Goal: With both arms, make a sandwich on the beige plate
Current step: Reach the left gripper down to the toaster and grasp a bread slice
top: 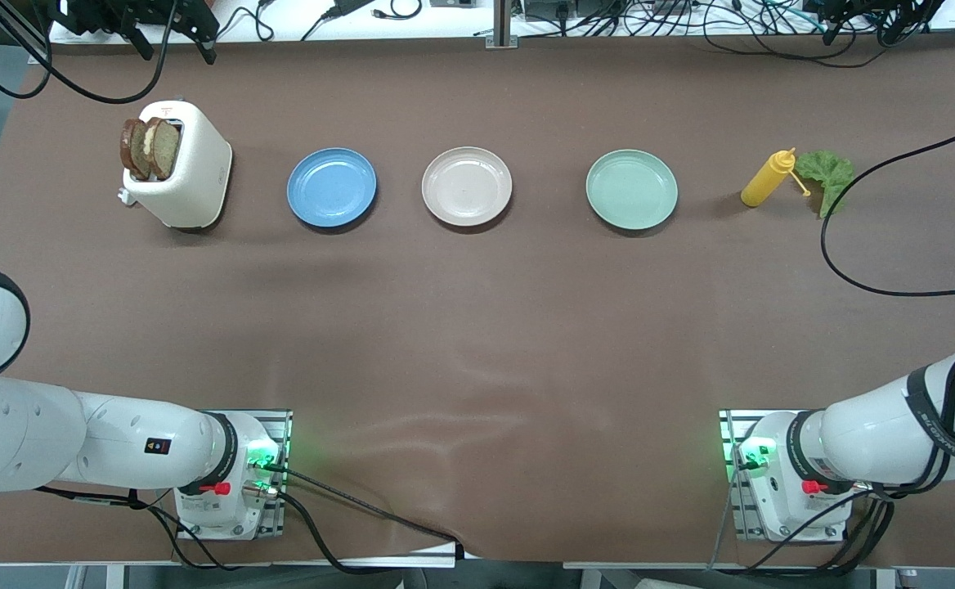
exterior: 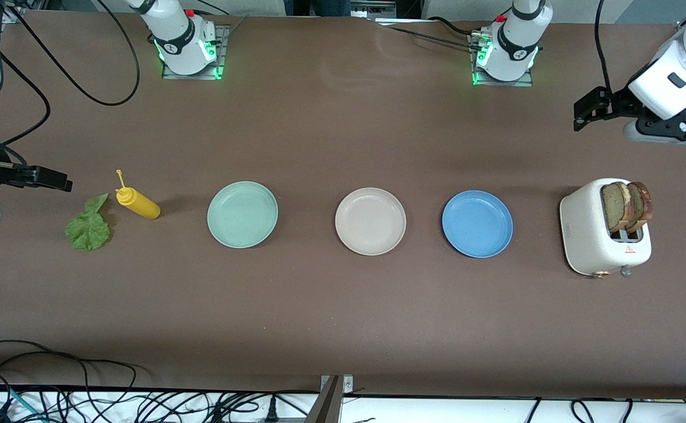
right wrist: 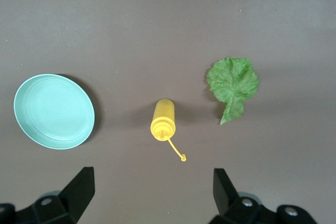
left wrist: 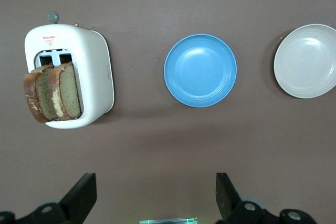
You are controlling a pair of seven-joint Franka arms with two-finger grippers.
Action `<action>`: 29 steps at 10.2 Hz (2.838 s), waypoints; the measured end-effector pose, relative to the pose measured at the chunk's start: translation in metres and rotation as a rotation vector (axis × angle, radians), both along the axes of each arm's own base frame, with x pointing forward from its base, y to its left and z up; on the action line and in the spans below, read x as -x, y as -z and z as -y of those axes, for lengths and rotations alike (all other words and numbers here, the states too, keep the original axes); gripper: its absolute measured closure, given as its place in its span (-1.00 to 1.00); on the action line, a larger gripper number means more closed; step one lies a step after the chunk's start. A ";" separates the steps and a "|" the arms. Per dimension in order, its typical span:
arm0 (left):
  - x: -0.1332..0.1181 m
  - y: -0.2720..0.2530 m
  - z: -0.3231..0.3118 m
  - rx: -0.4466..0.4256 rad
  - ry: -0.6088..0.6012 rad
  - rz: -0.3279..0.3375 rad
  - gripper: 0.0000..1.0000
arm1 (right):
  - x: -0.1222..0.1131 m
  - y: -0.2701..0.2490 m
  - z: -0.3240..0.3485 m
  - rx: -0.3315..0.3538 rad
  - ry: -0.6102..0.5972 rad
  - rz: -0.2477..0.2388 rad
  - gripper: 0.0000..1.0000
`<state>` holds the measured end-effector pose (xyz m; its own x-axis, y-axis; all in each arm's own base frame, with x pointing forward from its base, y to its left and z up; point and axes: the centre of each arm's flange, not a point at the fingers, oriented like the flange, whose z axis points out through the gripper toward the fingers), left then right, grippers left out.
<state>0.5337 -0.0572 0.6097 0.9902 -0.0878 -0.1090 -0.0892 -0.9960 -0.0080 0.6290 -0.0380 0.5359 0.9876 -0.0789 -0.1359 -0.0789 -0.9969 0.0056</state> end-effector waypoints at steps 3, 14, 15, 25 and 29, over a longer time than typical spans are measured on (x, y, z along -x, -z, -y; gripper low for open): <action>-0.004 0.006 -0.007 -0.001 -0.013 -0.011 -1.00 | 0.000 0.000 0.000 0.000 0.000 0.000 -1.00; -0.045 0.078 -0.087 -0.099 -0.083 -0.088 -1.00 | 0.000 0.000 -0.001 0.000 -0.002 -0.001 -1.00; -0.055 0.094 -0.101 -0.094 -0.053 -0.082 -1.00 | 0.000 0.001 -0.002 -0.001 -0.003 -0.001 -1.00; -0.079 0.245 -0.174 -0.059 -0.056 -0.178 -0.76 | 0.000 0.001 -0.004 -0.002 -0.008 -0.002 -1.00; -0.074 0.248 -0.174 -0.057 -0.059 -0.201 0.40 | 0.000 0.001 -0.004 -0.002 -0.008 -0.002 -1.00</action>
<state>0.6072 0.1169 0.3616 0.9512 -0.0184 -0.3079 -0.0361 -0.9980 -0.0521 0.6294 -0.0336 0.5346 0.9878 -0.0709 -0.1383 -0.0711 -0.9975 0.0039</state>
